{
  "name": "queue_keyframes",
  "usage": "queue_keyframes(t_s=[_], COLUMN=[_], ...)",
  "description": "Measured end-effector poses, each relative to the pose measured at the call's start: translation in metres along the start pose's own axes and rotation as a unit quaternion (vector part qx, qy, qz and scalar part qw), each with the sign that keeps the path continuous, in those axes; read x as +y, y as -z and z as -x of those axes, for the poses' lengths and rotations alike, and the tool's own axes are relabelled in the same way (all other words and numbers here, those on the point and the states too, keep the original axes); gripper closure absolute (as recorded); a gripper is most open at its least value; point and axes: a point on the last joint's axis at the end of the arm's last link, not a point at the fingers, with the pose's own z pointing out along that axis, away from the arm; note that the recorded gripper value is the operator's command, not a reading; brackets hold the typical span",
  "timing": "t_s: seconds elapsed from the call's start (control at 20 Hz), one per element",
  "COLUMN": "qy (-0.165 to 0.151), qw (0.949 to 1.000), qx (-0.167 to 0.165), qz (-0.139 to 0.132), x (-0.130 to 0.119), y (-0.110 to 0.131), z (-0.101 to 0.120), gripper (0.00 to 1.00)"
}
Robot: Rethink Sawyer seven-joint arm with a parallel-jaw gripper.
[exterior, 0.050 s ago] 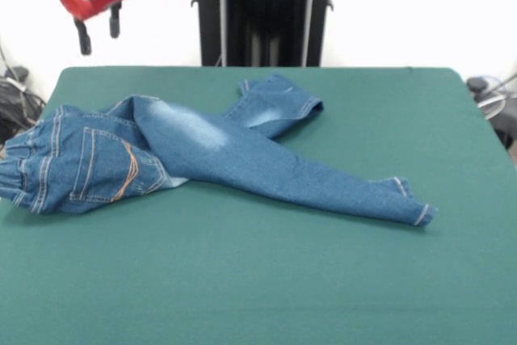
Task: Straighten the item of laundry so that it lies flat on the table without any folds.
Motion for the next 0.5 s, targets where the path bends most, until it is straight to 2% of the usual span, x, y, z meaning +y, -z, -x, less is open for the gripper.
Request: queue_keyframes(t_s=[0.25, 0.5], qy=[-0.012, -0.016], qw=[0.9997, 0.9995], qx=[0.020, 0.027], qz=[-0.004, -0.001], x=[0.000, 0.008], y=[0.017, 0.019], z=[-0.016, -0.025], gripper=[0.00, 0.00])
